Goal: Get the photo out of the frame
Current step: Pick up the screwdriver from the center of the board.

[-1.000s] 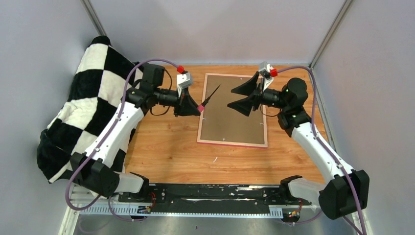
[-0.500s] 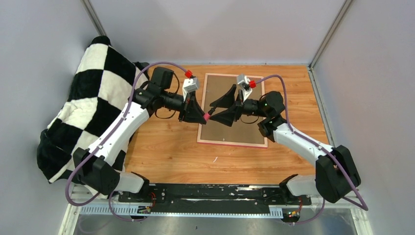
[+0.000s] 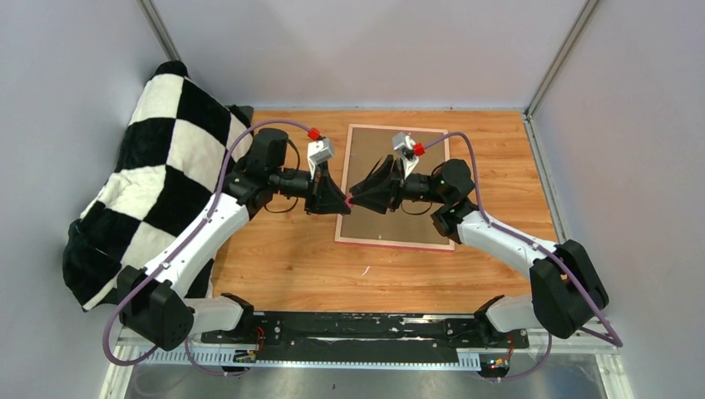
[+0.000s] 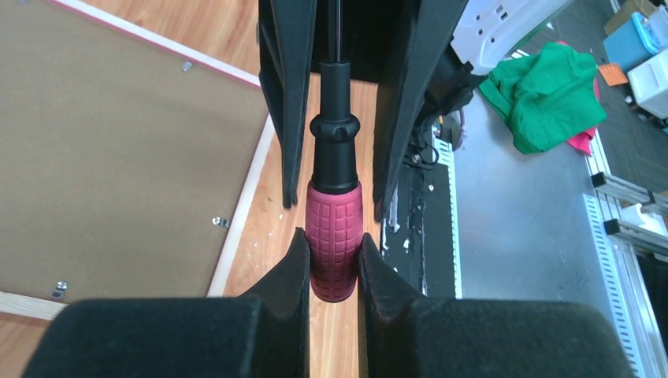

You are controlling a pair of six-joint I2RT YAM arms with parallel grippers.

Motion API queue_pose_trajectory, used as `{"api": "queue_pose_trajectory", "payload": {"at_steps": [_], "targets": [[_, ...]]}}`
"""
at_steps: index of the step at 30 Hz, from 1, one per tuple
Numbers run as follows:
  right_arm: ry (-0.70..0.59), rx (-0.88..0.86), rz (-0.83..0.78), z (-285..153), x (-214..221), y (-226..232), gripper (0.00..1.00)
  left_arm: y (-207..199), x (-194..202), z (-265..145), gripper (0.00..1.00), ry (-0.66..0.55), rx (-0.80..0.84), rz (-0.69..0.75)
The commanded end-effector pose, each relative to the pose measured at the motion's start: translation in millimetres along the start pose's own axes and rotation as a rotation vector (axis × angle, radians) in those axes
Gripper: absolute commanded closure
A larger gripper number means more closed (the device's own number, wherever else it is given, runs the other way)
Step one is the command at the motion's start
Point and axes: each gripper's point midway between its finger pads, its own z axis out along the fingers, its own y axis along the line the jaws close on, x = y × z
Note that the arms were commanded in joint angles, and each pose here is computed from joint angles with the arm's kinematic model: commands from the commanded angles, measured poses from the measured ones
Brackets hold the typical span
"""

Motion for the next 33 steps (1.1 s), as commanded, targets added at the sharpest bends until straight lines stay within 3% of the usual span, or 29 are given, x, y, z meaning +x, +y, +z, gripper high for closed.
{"api": "queue_pose_trajectory", "payload": {"at_steps": [1,3,7,8,11,14,18,23,28,33], "targets": [[0.005,-0.019,-0.017,8,6,2,0.63,-6,-21,0,1.0,-0.062,0.0,0.056],[0.008,-0.022,-0.008,9,7,3,0.69,-5,-20,0,1.0,-0.068,-0.004,0.043],[0.01,-0.028,-0.014,9,2,6,0.9,-2,-15,0,1.0,-0.068,-0.024,0.043],[0.012,-0.029,-0.022,8,0,7,0.96,-1,-15,-1,0.96,-0.071,-0.036,0.048],[0.041,-0.011,-0.024,4,-5,6,1.0,3,-20,-6,0.71,-0.077,-0.094,0.066],[0.13,0.067,-0.028,-2,-7,-5,1.0,6,-28,-19,0.3,-0.089,-0.161,0.074],[0.334,0.231,-0.169,-23,-4,-27,1.0,19,-49,-49,0.04,-0.124,-0.337,0.145],[0.515,0.364,-0.247,-56,18,-39,1.0,40,-75,-72,0.0,-0.145,-0.539,0.215],[0.655,0.405,-0.177,-70,60,-47,1.0,47,-105,-70,0.0,-0.209,-0.563,0.227],[0.717,0.416,-0.124,-71,79,-52,1.0,54,-118,-51,0.0,-0.18,-0.567,0.235]]}}
